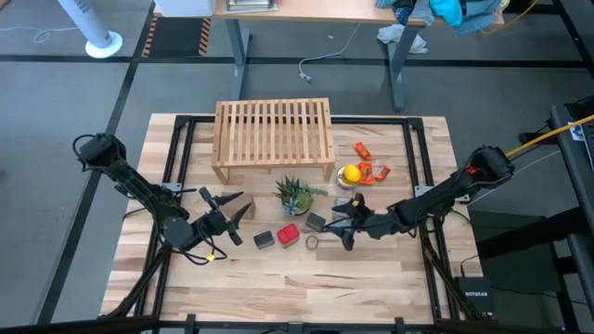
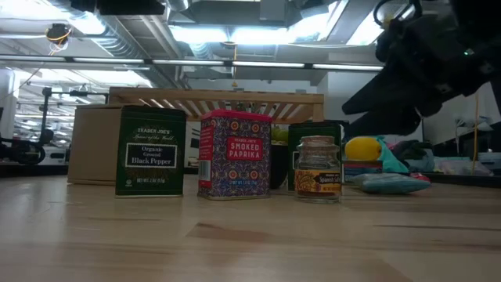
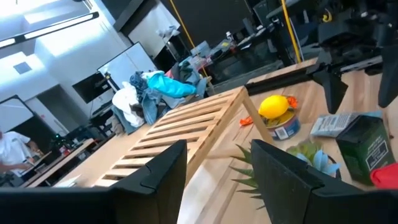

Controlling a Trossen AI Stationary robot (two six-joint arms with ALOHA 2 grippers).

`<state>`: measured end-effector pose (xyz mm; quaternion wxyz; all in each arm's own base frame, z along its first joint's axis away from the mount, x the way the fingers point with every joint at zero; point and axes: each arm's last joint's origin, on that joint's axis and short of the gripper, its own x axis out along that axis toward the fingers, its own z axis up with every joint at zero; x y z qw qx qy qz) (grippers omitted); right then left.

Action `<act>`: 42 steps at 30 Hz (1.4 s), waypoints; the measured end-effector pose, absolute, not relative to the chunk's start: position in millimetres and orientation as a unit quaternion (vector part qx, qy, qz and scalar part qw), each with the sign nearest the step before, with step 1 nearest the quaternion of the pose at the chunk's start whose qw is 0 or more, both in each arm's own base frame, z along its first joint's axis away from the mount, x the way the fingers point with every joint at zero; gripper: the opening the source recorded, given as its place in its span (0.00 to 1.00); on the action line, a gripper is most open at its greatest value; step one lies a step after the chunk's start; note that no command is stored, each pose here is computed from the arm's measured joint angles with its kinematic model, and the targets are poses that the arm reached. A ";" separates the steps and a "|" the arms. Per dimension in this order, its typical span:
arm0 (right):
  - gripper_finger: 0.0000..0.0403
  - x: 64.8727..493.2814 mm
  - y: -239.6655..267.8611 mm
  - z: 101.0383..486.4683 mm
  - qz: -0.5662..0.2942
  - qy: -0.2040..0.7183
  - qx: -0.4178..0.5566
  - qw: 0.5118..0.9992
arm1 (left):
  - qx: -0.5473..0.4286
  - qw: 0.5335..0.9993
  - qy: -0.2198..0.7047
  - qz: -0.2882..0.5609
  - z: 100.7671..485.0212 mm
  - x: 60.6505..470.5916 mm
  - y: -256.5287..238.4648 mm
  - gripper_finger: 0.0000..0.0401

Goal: Shelf spices
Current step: Put the right green seasoning can on the shelf

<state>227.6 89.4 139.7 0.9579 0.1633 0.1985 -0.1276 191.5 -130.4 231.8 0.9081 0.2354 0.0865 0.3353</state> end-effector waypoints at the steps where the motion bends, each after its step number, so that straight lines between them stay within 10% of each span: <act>1: 0.86 229.3 90.2 139.0 -0.127 0.201 0.162 0.958 | 0.235 0.908 0.086 0.335 231.7 191.4 -130.5 0.43; 34: 0.86 274.7 108.9 105.1 -0.185 0.234 0.110 0.948 | 0.232 0.911 0.110 0.322 206.1 185.8 -131.0 0.43; 42: 0.67 276.0 108.5 106.0 -0.198 0.226 0.093 0.949 | 0.227 0.913 0.108 0.321 206.2 185.4 -131.6 0.43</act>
